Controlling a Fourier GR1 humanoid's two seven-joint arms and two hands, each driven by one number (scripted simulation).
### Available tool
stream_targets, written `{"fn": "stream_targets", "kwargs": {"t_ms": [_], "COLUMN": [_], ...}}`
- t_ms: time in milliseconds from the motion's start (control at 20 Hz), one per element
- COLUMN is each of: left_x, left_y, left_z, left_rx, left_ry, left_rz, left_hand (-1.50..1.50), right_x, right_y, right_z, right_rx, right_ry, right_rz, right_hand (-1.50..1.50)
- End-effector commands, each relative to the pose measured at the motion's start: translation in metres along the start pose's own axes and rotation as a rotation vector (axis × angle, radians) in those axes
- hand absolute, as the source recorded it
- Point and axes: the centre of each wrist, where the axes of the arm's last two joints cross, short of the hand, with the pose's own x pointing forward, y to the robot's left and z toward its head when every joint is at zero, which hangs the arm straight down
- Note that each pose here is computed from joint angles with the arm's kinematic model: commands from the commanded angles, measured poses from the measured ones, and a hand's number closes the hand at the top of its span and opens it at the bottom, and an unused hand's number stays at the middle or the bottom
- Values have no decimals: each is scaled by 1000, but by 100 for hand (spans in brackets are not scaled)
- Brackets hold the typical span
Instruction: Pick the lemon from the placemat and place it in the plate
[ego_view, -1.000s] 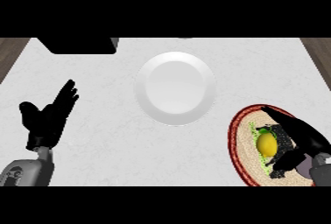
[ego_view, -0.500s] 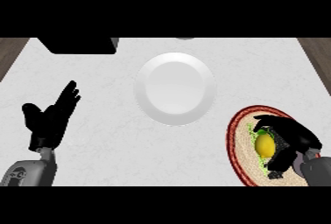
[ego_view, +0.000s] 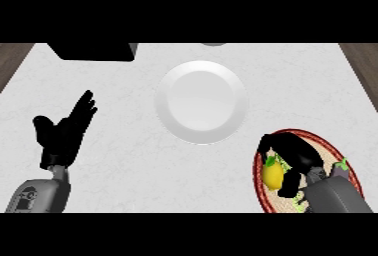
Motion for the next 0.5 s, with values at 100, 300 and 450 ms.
{"fn": "stream_targets", "kwargs": {"t_ms": [100, 300, 450], "left_x": [12, 7, 3], "left_y": [-19, -24, -14], "left_z": [-9, -11, -12], "left_rx": [-85, -77, -42], "left_ry": [-22, -24, 9], "left_rz": [-15, -15, -26], "left_hand": [0, 0, 0], "right_x": [179, 226, 249], "right_y": [36, 31, 29], "right_z": [-36, -29, -15], "right_rx": [79, -119, -307], "right_ry": [-418, -427, -445], "right_rz": [75, 141, 88], "right_hand": [150, 150, 150]}}
